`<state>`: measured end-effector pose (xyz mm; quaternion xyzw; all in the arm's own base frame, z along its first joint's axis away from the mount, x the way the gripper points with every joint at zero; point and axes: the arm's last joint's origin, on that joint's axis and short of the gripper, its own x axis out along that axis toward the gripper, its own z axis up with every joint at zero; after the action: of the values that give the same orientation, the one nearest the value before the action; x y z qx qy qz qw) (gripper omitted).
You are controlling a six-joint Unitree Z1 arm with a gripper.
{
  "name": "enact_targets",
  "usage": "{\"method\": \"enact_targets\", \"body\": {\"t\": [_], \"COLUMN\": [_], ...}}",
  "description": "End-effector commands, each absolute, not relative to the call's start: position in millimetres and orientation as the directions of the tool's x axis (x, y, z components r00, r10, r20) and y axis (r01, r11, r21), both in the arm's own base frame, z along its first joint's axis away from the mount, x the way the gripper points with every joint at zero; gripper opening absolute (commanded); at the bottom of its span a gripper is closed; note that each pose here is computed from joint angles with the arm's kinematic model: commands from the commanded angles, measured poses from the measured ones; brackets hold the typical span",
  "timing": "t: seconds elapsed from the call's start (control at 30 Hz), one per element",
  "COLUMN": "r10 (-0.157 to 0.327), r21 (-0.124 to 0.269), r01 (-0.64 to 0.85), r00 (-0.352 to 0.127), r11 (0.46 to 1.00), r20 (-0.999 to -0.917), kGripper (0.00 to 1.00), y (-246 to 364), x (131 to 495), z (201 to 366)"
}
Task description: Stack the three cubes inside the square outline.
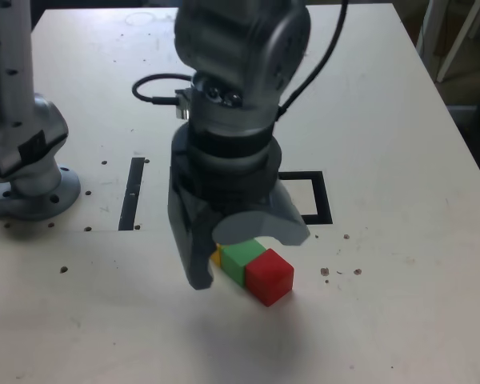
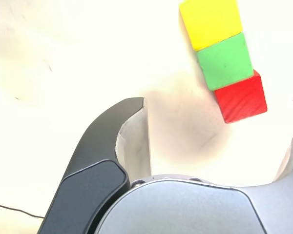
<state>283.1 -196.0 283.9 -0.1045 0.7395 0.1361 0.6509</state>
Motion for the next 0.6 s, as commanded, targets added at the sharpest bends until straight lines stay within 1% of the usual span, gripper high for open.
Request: {"method": "enact_targets", "body": {"t": [0.0, 0.1, 0.17, 0.37, 0.57], "r10": [0.001, -0.027, -0.041, -0.063, -0.073], "r21": [0.045, 0.018, 0.008, 0.003, 0.002], "r01": [-0.354, -0.374, -0.383, -0.406, -0.417], "r00": [-0.123, -0.116, -0.121, -0.150, -0.164], "r11": [0.934, 0.927, 0.924, 0.914, 0.909], "r20": [-0.9924, -0.9929, -0.9918, -0.9867, -0.9838], "kGripper": [0.99, 0.99, 0.99, 0.99, 0.98], "y": [-200.9, -205.5, -206.0, -199.2, -194.4], "x": [291.8, 301.0, 304.8, 311.0, 314.4], "z": [275.5, 264.9, 260.2, 248.8, 238.6]}}
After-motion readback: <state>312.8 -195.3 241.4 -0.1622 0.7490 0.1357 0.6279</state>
